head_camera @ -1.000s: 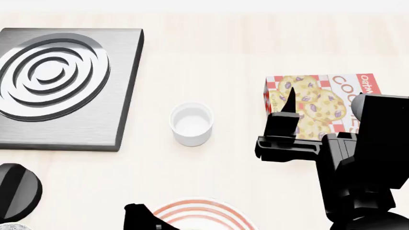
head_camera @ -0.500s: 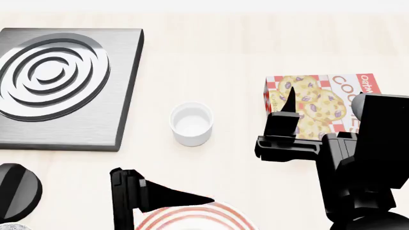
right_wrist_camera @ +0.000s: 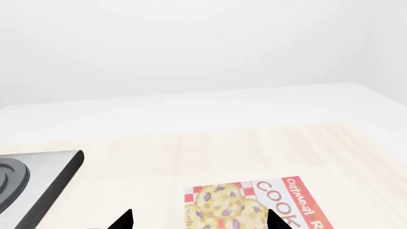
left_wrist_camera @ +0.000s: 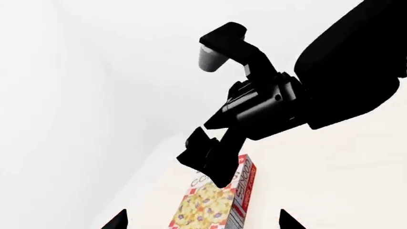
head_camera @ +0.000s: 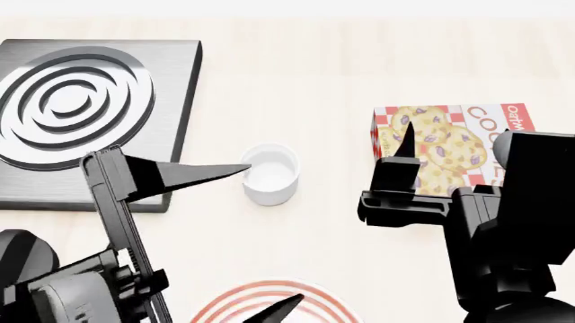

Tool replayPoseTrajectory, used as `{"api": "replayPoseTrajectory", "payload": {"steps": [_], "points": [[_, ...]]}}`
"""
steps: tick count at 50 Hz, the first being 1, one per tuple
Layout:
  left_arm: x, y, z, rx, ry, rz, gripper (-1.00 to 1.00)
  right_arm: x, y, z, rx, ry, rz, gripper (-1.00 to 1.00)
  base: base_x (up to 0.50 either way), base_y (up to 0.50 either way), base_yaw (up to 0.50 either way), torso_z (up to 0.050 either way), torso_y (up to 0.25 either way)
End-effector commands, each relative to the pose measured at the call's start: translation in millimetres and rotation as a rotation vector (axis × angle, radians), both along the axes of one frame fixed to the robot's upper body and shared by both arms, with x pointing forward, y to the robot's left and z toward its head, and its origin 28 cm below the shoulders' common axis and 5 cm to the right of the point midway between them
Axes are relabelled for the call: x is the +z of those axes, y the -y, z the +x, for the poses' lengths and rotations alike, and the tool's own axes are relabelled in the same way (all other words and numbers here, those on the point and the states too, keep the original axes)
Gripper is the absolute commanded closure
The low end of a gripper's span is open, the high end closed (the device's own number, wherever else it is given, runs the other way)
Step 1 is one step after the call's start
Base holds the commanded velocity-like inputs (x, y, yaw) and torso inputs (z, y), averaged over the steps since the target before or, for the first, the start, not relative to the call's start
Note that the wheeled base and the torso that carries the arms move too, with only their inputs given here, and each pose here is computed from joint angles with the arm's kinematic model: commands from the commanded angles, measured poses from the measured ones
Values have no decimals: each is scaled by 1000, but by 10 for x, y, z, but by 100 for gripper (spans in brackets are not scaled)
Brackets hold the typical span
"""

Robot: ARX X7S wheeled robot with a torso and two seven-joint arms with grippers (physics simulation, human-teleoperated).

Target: Pick the akita bowl on the stove and place it on the plate.

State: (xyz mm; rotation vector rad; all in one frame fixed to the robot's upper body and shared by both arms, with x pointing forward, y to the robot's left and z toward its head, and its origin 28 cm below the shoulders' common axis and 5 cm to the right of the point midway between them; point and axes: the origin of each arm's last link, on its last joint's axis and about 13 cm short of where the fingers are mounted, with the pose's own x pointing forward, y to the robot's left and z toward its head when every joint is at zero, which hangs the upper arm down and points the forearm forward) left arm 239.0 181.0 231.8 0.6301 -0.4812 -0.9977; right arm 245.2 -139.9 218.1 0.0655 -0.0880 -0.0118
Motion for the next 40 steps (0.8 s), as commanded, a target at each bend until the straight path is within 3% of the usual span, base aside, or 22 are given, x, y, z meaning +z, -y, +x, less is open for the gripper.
{"api": "replayPoseTrajectory", "payload": {"steps": [1, 19, 40], "points": [[155, -67, 58, 52, -26, -149, -100, -10, 0, 5, 0, -1, -1, -100, 0, 0, 0, 0, 0], [274, -185, 143, 122, -83, -318, -100, 4, 2, -5, -1, -1, 1, -100, 0, 0, 0, 0, 0], [277, -361, 189, 184, -126, -437, -100, -12, 6, 3, -1, -3, 3, -100, 0, 0, 0, 0, 0]]}}
